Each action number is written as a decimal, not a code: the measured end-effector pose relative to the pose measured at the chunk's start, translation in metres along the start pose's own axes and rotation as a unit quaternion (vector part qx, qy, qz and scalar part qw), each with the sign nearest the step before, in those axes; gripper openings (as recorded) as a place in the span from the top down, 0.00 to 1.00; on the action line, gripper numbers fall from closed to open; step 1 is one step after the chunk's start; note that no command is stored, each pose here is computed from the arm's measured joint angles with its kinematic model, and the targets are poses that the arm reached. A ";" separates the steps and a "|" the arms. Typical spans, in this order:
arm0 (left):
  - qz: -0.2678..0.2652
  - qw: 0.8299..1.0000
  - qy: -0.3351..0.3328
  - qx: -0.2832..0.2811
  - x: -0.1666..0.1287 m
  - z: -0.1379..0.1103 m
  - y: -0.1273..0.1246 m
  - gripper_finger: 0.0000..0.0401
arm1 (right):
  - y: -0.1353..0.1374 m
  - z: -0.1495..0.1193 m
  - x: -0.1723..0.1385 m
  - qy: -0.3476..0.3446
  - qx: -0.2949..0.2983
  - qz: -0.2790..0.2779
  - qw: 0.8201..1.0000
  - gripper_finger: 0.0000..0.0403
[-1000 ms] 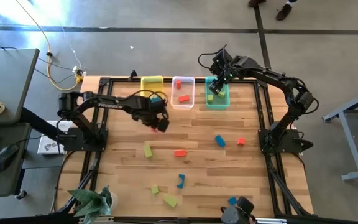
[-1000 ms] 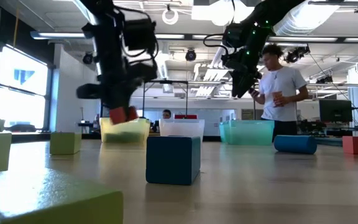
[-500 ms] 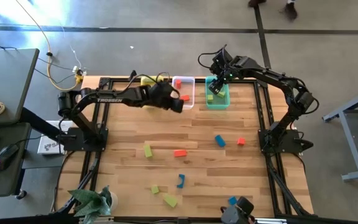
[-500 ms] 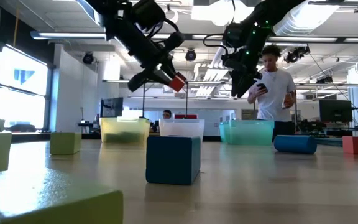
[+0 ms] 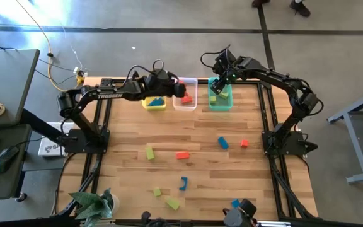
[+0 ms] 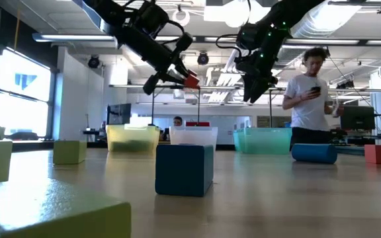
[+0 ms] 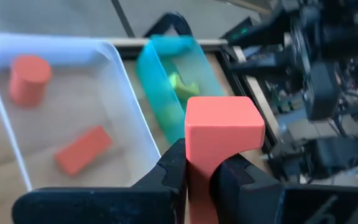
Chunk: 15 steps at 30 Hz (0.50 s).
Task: Sort & place blocks by color
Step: Put the orange block into the transparent bin
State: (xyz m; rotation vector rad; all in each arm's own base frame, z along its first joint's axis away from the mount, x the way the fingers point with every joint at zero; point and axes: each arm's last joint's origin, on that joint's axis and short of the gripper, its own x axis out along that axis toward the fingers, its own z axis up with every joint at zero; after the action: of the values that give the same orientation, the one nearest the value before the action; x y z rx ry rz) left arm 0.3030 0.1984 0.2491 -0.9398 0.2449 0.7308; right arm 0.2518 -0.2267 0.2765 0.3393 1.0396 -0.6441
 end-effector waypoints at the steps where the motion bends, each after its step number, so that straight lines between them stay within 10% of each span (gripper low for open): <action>1: 0.003 1.000 -0.003 -0.001 0.000 0.003 0.003 0.93 | 0.000 0.000 0.000 -0.001 0.000 0.000 1.000 0.51; 15: 0.071 0.997 -0.006 -0.009 0.025 0.005 0.035 0.94 | 0.000 0.003 0.000 -0.014 0.005 -0.001 1.000 0.51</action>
State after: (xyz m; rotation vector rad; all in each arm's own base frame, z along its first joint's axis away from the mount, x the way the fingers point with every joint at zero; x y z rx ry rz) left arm 0.2974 0.2266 0.2170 -0.9410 0.2970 0.8702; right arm 0.2536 -0.2283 0.2779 0.3372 1.0099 -0.6538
